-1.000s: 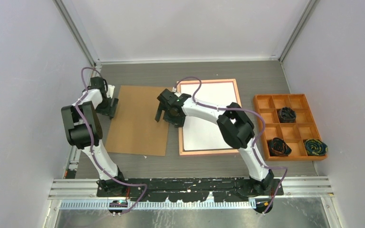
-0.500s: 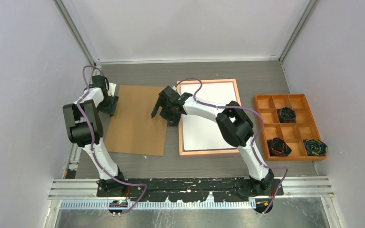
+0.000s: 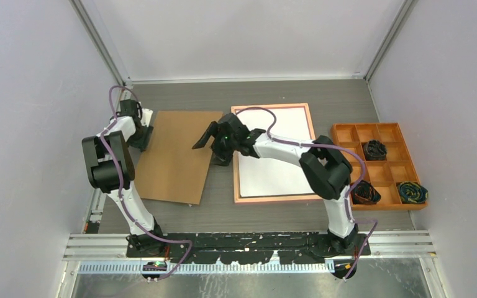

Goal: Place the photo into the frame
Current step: Turn over the photo frame item at the center of the board.

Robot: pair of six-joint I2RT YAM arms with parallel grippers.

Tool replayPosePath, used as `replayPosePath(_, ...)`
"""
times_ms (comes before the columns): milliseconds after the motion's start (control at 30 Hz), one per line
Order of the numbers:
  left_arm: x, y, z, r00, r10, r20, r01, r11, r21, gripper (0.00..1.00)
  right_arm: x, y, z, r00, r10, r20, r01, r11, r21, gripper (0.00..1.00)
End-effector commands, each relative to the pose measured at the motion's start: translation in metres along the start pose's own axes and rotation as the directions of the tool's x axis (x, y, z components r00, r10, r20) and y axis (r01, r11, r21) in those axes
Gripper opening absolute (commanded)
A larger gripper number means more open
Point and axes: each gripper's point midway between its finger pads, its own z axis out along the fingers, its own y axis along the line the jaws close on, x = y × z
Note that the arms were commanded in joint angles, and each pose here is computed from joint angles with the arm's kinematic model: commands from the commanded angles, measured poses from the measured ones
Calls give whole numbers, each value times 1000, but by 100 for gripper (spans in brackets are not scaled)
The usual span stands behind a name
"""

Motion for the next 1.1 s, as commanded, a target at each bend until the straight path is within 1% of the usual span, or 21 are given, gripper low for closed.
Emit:
replayPosePath(0,14,-70,-11,1000,14,-27,-6,962,271,60,37,176,-114,994,-107,-15,72,765,-640,94)
replayPosePath(67,13,-72,-14,1000,18,-18,-12,961,276,60,49,175,-119,989,-148,-26,94,747,-659,95)
replayPosePath(133,11,-73,-17,1000,22,-10,-19,960,279,60,57,171,-115,983,-179,-49,102,740,-665,94)
replayPosePath(300,8,-76,-24,1000,20,3,-20,956,292,60,63,164,-96,979,-150,-140,9,715,-699,92)
replayPosePath(367,9,-76,-24,1000,19,2,-19,956,292,60,65,159,-87,976,-156,-155,8,727,-686,91)
replayPosePath(433,9,-75,-24,1000,23,0,-22,958,286,60,64,153,-83,977,-158,-143,24,746,-666,91)
replayPosePath(533,9,-71,-23,1000,25,-2,-24,963,267,60,58,146,-86,982,-168,-84,82,784,-616,88)
replayPosePath(633,6,-69,-22,1000,23,0,-23,966,256,60,49,131,-92,982,-188,-6,156,832,-532,81)
replayPosePath(733,3,-68,-23,1000,14,2,-14,966,258,60,41,118,-100,975,-214,66,220,861,-458,73)
replayPosePath(900,-5,-67,-29,1000,7,13,-11,965,261,62,33,98,-105,960,-254,113,278,897,-345,54)
replayPosePath(967,-8,-67,-35,1000,14,26,-20,964,265,68,32,91,-106,956,-267,117,291,908,-302,45)
replayPosePath(1067,-19,-69,-52,997,22,68,-41,957,288,80,29,84,-108,949,-291,123,313,916,-250,40)
